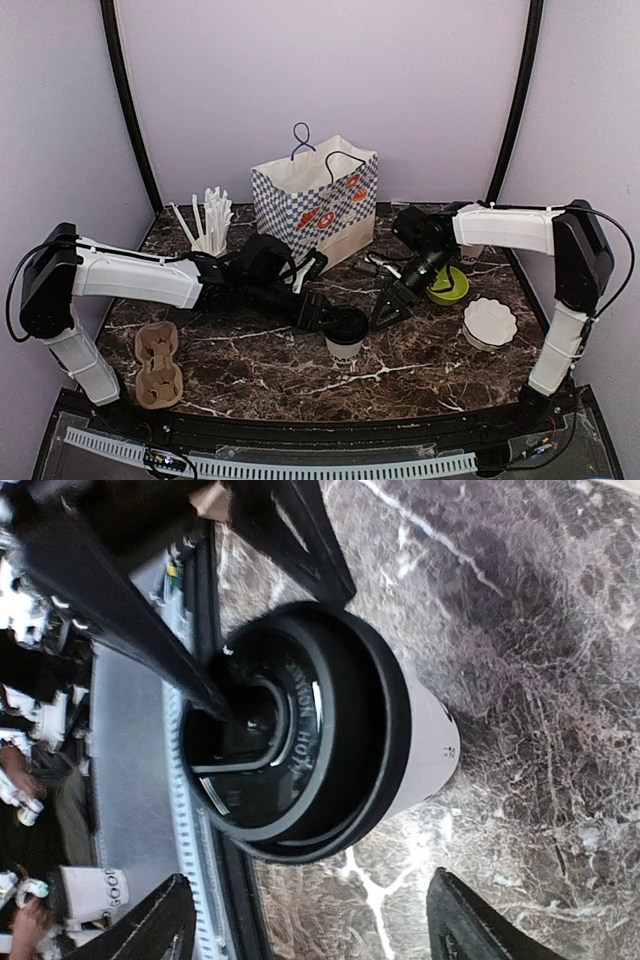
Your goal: Pack the takeout coffee
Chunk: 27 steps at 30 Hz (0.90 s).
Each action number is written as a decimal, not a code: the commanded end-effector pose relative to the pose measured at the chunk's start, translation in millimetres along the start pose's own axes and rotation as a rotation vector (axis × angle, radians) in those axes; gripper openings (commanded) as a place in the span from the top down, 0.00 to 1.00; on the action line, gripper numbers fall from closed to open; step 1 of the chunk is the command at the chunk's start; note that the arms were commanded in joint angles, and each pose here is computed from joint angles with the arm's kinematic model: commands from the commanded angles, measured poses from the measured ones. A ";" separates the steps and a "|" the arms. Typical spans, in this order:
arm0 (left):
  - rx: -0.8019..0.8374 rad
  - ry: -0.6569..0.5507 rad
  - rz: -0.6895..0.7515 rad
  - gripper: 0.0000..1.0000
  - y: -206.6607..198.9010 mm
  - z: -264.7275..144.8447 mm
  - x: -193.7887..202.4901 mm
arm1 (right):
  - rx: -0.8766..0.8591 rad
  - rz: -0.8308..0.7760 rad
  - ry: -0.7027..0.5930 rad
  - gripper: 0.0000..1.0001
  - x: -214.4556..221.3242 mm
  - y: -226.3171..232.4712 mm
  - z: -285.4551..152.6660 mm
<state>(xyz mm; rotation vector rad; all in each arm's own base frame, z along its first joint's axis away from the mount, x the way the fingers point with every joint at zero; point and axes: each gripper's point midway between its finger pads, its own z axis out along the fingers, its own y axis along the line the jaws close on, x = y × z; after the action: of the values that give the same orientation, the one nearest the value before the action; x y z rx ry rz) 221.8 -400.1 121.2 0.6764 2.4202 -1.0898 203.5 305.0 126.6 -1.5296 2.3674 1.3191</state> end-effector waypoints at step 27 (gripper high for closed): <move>-0.092 0.054 -0.029 0.37 27.5 2.5 28.7 | 0.368 -0.074 0.106 0.28 3.5 -60.2 29.0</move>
<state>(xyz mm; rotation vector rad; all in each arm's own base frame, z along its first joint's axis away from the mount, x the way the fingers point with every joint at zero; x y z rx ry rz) 221.8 -400.7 119.1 0.6586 2.4037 -1.1129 199.7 319.7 103.1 -1.5667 2.4067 1.0834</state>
